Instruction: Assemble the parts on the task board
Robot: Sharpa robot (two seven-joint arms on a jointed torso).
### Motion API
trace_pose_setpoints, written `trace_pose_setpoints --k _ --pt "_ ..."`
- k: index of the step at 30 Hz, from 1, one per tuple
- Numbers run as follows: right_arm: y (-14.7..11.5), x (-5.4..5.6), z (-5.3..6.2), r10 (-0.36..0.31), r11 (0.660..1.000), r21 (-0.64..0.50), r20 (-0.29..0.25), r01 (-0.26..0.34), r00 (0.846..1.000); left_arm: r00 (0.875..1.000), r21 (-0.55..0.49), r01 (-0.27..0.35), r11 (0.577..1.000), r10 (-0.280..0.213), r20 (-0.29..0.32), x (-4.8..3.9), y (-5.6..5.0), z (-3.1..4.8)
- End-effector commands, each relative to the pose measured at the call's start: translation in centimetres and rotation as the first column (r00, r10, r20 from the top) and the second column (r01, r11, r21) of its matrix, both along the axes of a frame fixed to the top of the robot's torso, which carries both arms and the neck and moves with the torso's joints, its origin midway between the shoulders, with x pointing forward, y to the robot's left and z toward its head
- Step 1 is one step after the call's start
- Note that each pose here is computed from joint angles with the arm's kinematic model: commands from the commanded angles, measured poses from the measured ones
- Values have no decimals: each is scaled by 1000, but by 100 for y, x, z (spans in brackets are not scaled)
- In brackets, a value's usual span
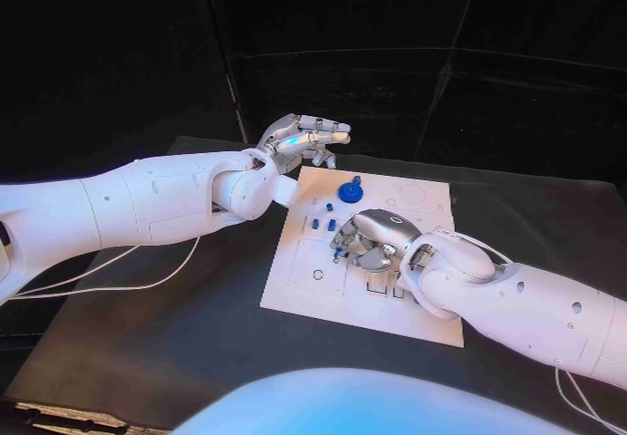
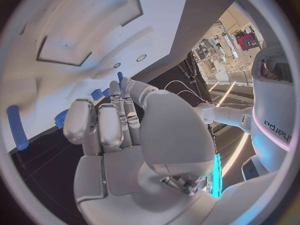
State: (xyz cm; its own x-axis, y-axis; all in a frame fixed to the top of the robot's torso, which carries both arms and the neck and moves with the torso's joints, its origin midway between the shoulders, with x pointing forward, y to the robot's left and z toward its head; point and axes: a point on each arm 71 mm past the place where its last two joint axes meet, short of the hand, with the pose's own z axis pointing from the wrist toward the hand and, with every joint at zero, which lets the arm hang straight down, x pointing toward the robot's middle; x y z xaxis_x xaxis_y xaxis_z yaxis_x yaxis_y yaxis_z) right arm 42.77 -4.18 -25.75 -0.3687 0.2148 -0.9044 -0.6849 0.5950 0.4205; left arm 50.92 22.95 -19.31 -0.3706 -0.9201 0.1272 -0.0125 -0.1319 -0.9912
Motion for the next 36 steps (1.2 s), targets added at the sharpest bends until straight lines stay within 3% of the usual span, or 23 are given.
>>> trace_pose_setpoints --k 1,36 --pt "9 -1 -13 14 999 -32 9 -14 1000 1000 -8 4 1000 -4 6 6 -10 17" --pt "69 2 -78 22 994 -111 -4 -23 1000 1000 -7 8 1000 -8 2 10 -4 13"
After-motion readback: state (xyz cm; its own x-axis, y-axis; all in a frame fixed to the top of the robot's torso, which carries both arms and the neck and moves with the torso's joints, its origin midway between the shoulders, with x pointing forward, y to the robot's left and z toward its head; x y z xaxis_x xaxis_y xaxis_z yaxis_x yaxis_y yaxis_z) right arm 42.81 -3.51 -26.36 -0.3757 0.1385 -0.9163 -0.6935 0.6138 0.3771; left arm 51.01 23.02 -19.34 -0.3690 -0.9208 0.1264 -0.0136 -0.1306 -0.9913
